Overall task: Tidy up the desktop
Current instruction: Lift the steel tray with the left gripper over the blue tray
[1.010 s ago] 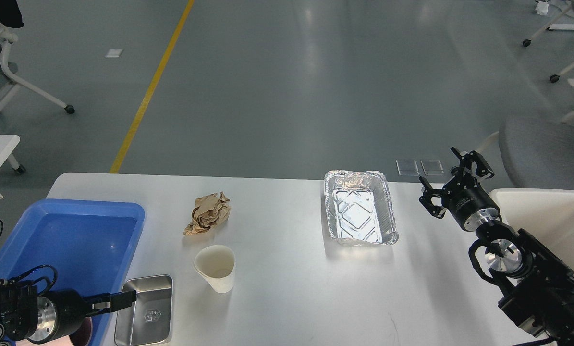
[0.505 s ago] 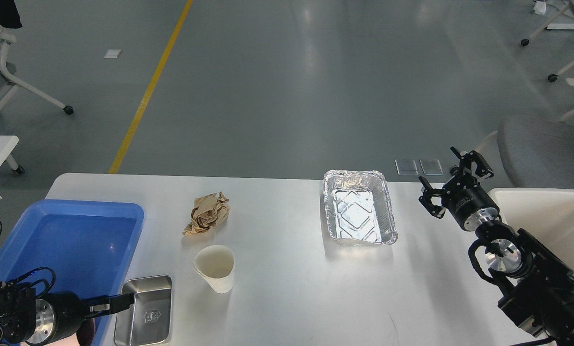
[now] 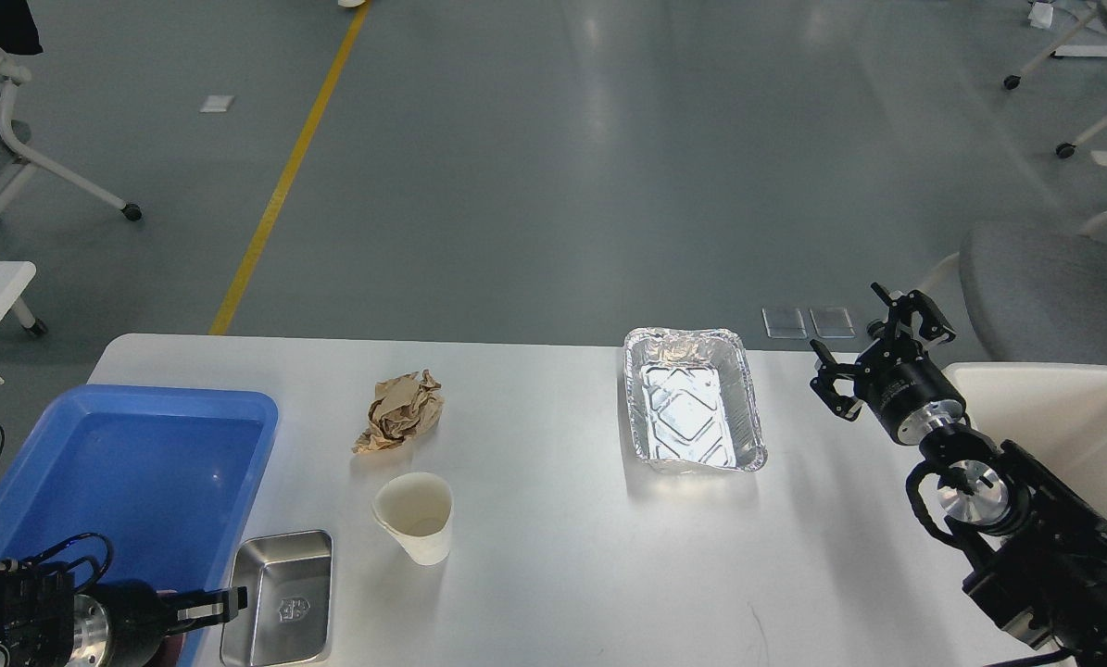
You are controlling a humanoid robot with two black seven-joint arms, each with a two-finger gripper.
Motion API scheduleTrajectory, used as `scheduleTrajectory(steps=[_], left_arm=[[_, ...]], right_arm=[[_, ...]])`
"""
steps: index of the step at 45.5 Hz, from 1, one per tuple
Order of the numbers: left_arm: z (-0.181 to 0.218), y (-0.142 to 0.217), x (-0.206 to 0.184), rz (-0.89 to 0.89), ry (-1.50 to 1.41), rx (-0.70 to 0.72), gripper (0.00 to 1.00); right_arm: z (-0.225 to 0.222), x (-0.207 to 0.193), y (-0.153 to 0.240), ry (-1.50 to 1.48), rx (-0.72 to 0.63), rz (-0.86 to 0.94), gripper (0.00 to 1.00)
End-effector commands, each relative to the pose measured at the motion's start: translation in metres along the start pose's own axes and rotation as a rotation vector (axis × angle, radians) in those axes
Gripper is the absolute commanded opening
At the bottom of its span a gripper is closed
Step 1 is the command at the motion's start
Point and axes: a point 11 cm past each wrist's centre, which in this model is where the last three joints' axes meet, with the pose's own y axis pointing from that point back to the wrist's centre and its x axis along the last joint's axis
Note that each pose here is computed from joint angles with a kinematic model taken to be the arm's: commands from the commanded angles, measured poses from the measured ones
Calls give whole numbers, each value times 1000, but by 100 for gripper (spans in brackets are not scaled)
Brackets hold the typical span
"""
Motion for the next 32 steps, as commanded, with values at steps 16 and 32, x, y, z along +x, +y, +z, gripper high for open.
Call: scheduleTrajectory(steps=[16, 32], left_arm=[[2, 0, 0, -5, -2, -20, 0], [3, 24, 20, 42, -10, -101, 0]], right_arm=[[0, 1, 1, 1, 0, 3, 100], [0, 1, 1, 1, -2, 3, 100]])
